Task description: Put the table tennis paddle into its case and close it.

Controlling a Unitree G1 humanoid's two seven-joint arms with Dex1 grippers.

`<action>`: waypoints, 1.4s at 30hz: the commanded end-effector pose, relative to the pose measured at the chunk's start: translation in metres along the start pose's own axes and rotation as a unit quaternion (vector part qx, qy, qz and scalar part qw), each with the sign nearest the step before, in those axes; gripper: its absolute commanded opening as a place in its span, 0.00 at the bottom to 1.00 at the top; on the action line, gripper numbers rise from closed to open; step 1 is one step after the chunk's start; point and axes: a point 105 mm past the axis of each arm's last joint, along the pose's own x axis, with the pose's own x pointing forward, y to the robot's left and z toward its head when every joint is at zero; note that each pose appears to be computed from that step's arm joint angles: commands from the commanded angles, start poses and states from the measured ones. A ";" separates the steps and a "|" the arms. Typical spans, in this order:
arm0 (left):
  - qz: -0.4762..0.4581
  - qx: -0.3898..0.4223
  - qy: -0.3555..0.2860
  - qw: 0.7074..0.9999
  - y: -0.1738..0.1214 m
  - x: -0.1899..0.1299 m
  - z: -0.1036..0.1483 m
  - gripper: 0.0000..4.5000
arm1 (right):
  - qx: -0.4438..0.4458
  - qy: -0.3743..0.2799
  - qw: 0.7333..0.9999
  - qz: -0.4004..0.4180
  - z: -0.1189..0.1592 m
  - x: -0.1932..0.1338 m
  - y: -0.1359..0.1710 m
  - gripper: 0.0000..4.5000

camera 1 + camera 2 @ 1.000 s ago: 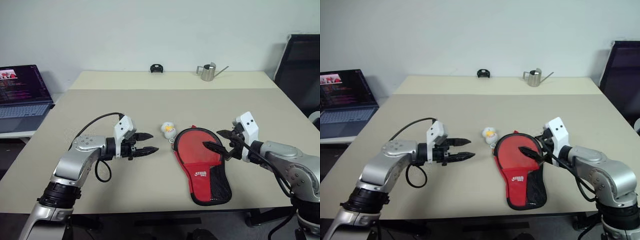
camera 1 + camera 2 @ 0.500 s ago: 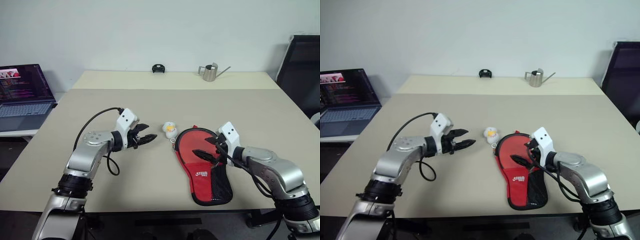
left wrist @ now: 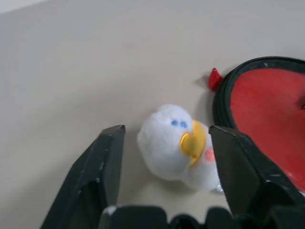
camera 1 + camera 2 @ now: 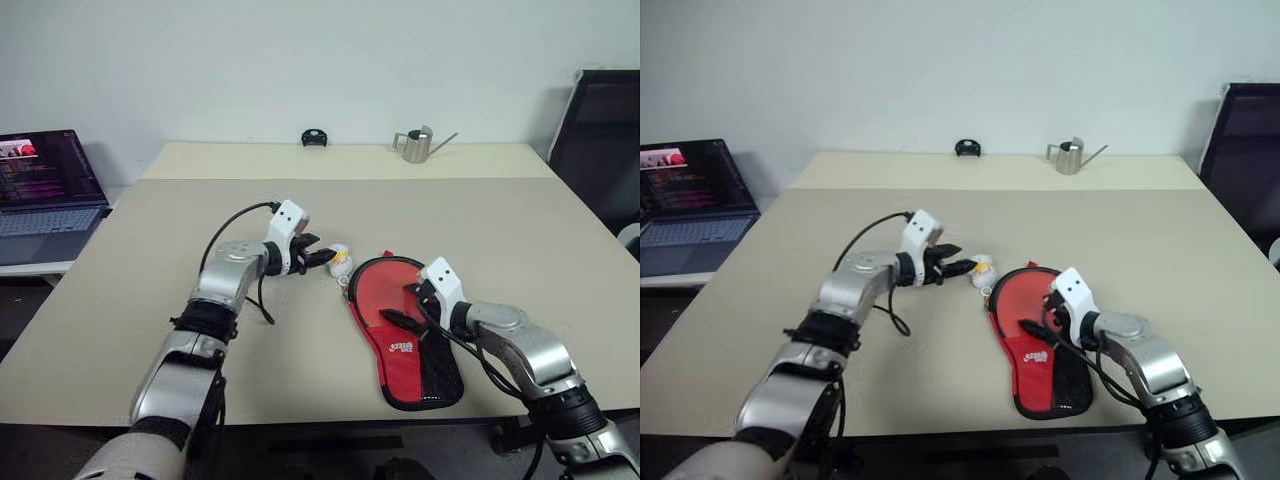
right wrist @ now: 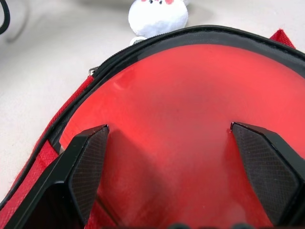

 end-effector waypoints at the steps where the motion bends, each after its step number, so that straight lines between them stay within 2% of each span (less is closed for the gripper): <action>1: 0.012 0.027 -0.023 0.999 0.005 0.004 0.018 0.92 | 0.008 0.005 1.000 -0.008 -0.005 0.002 -0.001 1.00; 2: 0.013 0.026 -0.022 0.999 0.006 0.007 0.018 1.00 | 0.010 0.004 1.000 -0.009 -0.005 0.003 0.000 1.00; 9: 0.003 -0.011 -0.001 1.000 0.001 0.022 0.003 1.00 | 0.014 0.000 1.000 -0.009 -0.005 0.006 0.004 1.00; 13: 0.004 -0.031 0.033 0.999 -0.006 0.033 -0.014 1.00 | 0.014 -0.002 1.000 -0.006 -0.004 0.009 0.007 1.00; 24: -0.010 -0.034 0.063 0.997 -0.021 0.045 -0.032 1.00 | 0.016 -0.012 1.000 -0.010 0.000 0.012 0.008 1.00; 27: -0.016 -0.034 0.053 0.998 -0.023 0.046 -0.029 0.87 | 0.014 -0.013 1.000 -0.020 0.000 0.013 0.007 1.00; 30: -0.027 -0.037 0.046 0.998 -0.025 0.045 -0.028 0.62 | 0.009 -0.012 0.999 -0.030 -0.001 0.014 0.004 1.00; 36: -0.041 -0.035 0.045 0.998 -0.024 0.040 -0.030 0.19 | 0.022 0.003 0.999 -0.049 -0.006 0.016 -0.004 1.00; 39: -0.045 -0.024 0.044 0.998 -0.021 0.036 -0.029 0.07 | 0.024 0.031 0.997 -0.069 -0.019 0.016 -0.012 1.00; 42: -0.048 -0.007 0.043 0.998 -0.017 0.031 -0.026 0.06 | 0.026 0.051 0.995 -0.083 -0.029 0.016 -0.017 1.00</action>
